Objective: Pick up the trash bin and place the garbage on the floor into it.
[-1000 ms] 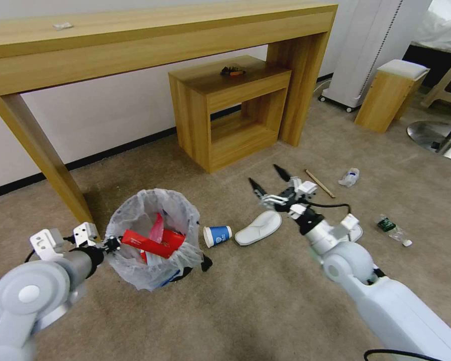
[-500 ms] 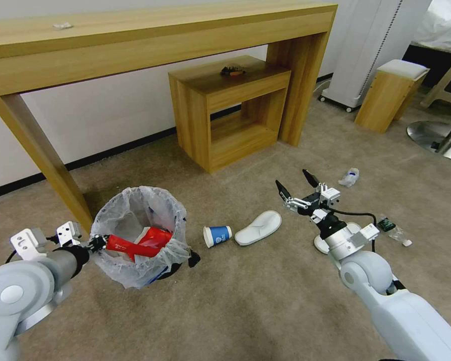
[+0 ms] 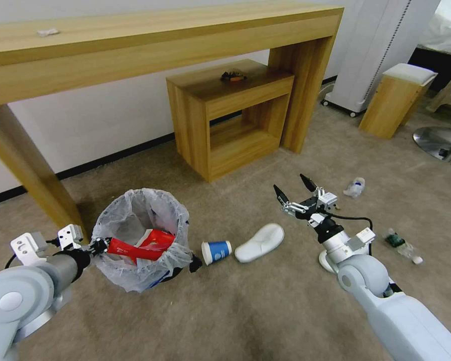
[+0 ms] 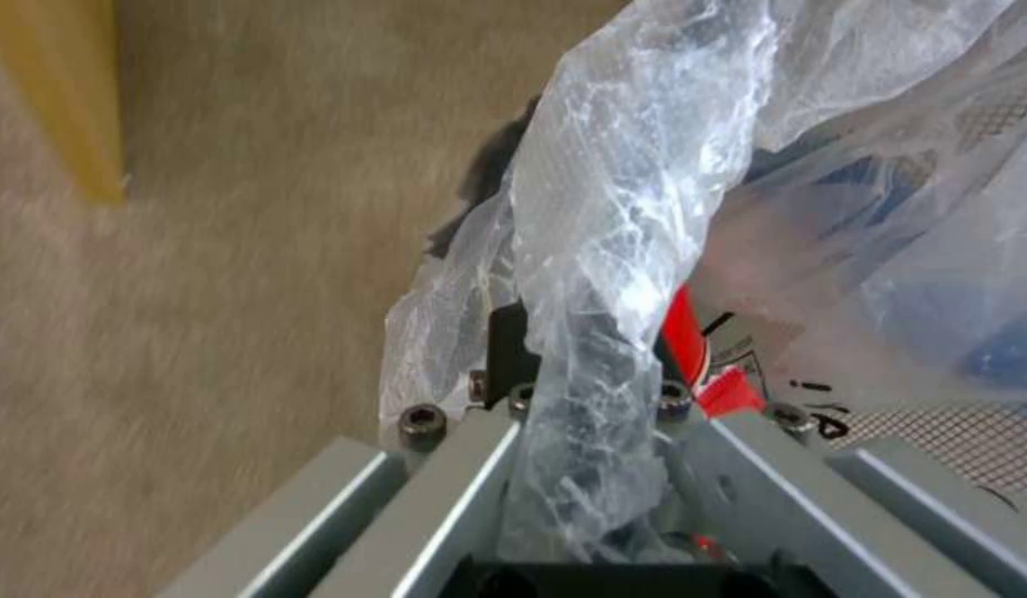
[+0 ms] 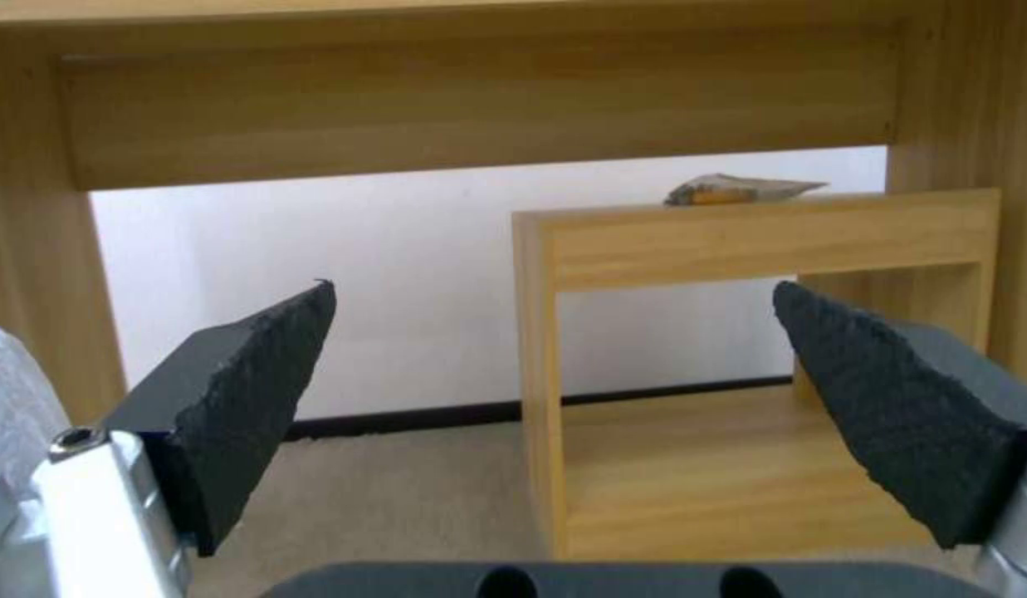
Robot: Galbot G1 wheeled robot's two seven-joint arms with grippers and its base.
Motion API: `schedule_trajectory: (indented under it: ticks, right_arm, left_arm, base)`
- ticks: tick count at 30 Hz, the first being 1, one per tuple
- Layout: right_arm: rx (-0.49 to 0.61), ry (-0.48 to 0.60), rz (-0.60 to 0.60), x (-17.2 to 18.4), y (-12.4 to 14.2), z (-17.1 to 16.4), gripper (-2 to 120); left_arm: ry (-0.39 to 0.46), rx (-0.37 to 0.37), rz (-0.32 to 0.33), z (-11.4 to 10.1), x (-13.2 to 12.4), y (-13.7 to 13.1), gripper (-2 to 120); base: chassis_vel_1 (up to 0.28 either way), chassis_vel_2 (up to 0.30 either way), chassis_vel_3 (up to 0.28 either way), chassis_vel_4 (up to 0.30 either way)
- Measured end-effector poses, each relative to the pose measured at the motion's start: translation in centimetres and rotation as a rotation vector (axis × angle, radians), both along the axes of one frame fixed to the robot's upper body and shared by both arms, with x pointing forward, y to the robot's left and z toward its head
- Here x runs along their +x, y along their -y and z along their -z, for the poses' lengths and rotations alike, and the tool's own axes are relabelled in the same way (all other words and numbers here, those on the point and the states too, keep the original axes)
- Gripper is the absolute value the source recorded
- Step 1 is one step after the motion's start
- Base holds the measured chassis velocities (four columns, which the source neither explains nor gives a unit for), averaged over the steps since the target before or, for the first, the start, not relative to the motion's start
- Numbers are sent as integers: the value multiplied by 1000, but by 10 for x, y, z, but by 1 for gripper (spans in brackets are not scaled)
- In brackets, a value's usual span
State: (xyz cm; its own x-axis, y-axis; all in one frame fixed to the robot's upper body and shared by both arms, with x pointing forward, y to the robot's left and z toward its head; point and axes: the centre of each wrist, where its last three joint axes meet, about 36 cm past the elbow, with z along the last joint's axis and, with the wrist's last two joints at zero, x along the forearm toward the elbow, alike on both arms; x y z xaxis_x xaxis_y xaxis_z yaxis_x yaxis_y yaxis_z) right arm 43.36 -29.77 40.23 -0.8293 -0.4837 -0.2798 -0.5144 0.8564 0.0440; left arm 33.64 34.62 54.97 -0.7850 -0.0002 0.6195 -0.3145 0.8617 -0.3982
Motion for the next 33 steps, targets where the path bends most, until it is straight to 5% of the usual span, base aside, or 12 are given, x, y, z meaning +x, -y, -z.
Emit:
schedule_trajectory:
  ticks: [11,14,17,21,25,33]
  right_arm:
    - [-32,-81,54,-3,-13,8,100]
    - [-84,-193,104,-8,-15,11,100]
    - [-163,-457,206,-18,-21,11,100]
    - [-175,-600,256,-21,-24,13,100]
    - [-165,-863,312,-22,-32,12,100]
    - [-122,-1078,337,-15,-45,16,100]
  left_arm:
    - [5,5,-4,0,2,-3,0]
    - [7,6,-7,-1,2,-4,0]
    - [9,7,-9,-1,2,-4,0]
    - [8,6,-9,-1,2,-4,0]
    - [9,9,-10,0,0,-4,0]
    - [13,15,-5,-1,-4,-2,0]
  base:
    - [-118,137,112,-127]
    - [19,-41,-16,39]
    - [10,-13,-10,20]
    - [0,0,0,0]
    - [0,0,0,0]
    - [0,0,0,0]
